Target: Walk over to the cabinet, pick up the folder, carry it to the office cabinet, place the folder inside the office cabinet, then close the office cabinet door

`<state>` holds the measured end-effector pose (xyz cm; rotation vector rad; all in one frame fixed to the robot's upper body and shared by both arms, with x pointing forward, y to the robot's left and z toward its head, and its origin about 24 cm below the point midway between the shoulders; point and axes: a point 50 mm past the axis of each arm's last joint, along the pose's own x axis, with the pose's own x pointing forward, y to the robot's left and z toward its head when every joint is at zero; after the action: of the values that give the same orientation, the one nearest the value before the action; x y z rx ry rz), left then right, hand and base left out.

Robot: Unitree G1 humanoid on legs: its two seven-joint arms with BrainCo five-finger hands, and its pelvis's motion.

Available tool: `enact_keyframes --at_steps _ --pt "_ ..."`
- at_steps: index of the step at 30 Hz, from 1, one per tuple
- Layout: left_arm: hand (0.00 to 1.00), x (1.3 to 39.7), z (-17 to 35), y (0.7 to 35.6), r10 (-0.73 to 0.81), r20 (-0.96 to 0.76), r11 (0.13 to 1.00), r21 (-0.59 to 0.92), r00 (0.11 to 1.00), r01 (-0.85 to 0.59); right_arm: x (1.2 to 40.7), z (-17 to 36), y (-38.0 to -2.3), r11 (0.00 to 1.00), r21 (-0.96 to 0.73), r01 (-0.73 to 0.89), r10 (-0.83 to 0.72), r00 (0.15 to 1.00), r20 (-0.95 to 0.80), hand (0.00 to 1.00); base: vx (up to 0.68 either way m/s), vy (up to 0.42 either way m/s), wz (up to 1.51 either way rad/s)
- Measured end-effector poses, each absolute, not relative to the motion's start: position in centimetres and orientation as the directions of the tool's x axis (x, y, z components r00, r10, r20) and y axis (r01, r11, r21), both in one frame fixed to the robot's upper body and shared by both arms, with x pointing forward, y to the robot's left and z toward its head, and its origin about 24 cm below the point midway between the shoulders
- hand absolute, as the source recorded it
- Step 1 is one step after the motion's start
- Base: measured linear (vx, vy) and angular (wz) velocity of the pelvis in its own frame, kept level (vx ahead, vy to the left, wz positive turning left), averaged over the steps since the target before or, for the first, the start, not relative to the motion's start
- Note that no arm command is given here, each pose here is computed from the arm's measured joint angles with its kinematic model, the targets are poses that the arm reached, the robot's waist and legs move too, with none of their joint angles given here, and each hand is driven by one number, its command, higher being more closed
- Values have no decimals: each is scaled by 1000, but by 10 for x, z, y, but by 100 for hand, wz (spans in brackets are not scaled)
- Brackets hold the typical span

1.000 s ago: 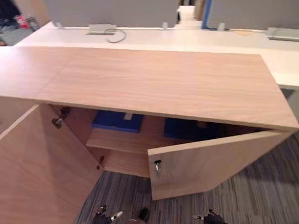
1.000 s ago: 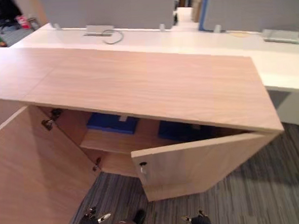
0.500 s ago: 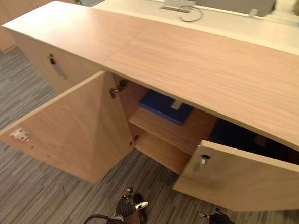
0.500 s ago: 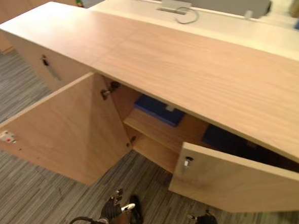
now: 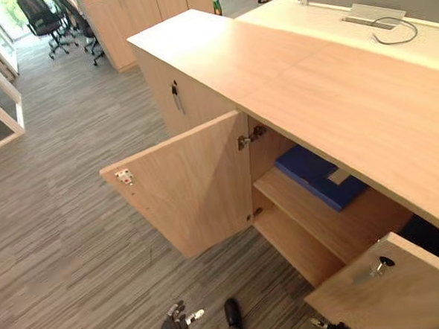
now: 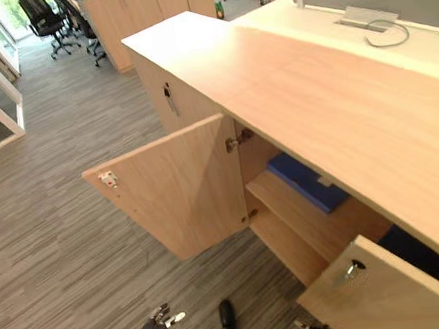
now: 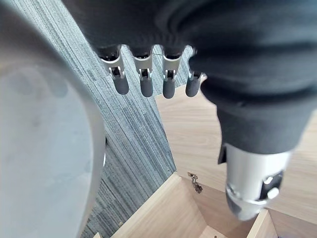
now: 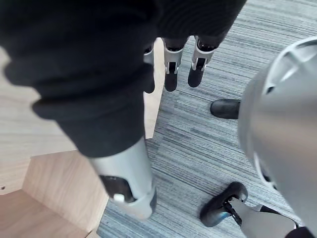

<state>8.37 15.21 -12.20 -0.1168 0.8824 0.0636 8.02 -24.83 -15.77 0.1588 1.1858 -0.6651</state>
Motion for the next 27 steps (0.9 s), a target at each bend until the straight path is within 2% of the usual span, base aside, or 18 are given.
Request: enact_keyframes --at_steps 6,10,14,19,24,25,27 --pt "0 90 -123 140 -51 -771 999 -39 635 33 77 -153 -265 792 -263 550 -433 205 -878 0 82 105 31" --pt "0 90 -124 138 -72 -774 994 -4 630 109 82 -159 -229 846 -197 495 -362 263 -894 0 62 100 36" --pt "0 91 -123 139 -54 -767 995 15 639 102 88 -158 -219 862 -174 476 -350 312 -883 0 -59 -17 6" --pt "0 93 -118 135 -31 -746 993 -102 665 -68 73 -161 -205 860 -147 488 -322 298 -899 0 -84 -86 -4" --pt "0 93 -118 139 -6 -745 972 -160 667 -170 66 -162 -200 848 -132 513 -316 290 -903 0 -27 -54 -3" --pt "0 92 -121 151 34 -752 963 -153 659 -224 66 -162 -198 845 -127 520 -314 290 -904 0 33 -37 -2" --pt "0 92 -129 190 206 -781 907 -74 590 -416 69 -162 -198 835 -121 537 -317 288 -904 0 25 -44 2"
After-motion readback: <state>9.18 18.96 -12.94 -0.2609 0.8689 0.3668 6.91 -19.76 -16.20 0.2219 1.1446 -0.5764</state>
